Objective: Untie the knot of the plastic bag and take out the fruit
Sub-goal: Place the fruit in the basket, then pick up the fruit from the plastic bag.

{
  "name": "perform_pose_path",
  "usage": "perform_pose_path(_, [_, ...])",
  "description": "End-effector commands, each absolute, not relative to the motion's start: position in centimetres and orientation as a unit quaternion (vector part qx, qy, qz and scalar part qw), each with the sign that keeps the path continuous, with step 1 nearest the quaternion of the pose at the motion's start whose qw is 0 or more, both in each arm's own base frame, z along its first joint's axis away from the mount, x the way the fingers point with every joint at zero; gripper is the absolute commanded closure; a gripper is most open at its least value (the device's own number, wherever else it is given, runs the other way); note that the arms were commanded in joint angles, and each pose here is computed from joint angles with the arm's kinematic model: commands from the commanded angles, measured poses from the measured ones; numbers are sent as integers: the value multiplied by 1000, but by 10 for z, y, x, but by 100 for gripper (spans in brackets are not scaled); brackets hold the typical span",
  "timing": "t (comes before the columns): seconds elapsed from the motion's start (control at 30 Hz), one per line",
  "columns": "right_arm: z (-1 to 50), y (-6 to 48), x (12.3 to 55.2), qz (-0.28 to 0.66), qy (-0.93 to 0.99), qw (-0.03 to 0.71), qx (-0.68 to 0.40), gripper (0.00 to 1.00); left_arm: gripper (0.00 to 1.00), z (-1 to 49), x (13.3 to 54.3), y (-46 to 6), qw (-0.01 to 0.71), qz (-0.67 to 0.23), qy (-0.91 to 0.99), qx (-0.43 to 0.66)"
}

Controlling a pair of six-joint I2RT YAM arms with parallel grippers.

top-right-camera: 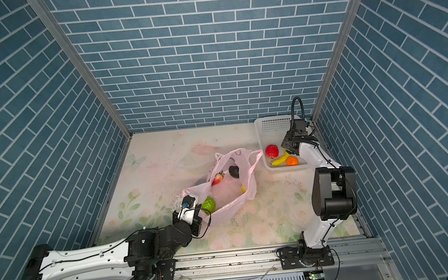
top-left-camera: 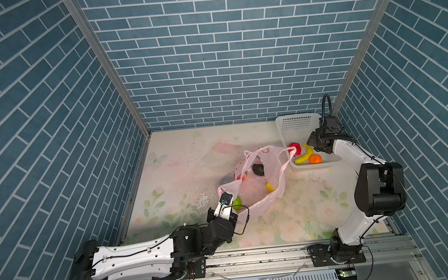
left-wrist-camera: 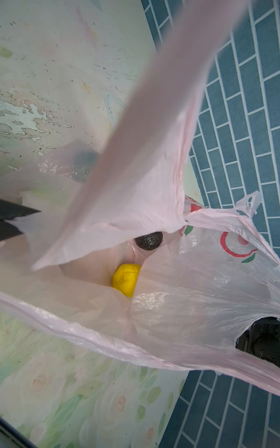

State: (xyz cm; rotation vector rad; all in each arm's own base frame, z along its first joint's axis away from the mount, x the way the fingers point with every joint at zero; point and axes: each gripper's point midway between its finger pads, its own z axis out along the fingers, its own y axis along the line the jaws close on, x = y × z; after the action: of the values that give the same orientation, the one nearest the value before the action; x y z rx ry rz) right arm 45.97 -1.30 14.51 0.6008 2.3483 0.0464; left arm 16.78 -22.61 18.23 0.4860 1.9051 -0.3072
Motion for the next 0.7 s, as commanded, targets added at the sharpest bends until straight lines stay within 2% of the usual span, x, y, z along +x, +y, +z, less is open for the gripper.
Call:
perform_pose_path(0.0, [179, -8, 441, 38, 905, 361, 221, 26, 100, 193, 170, -223, 549, -126, 805, 187])
perform_pose_path(0.4, [301, 84, 339, 166, 917, 359, 61, 22, 100, 198, 176, -215, 576, -124, 794, 149])
perform_pose_path(0.67, [358, 159, 299, 232, 898, 369, -57, 21, 100, 192, 175, -219, 569, -126, 797, 157])
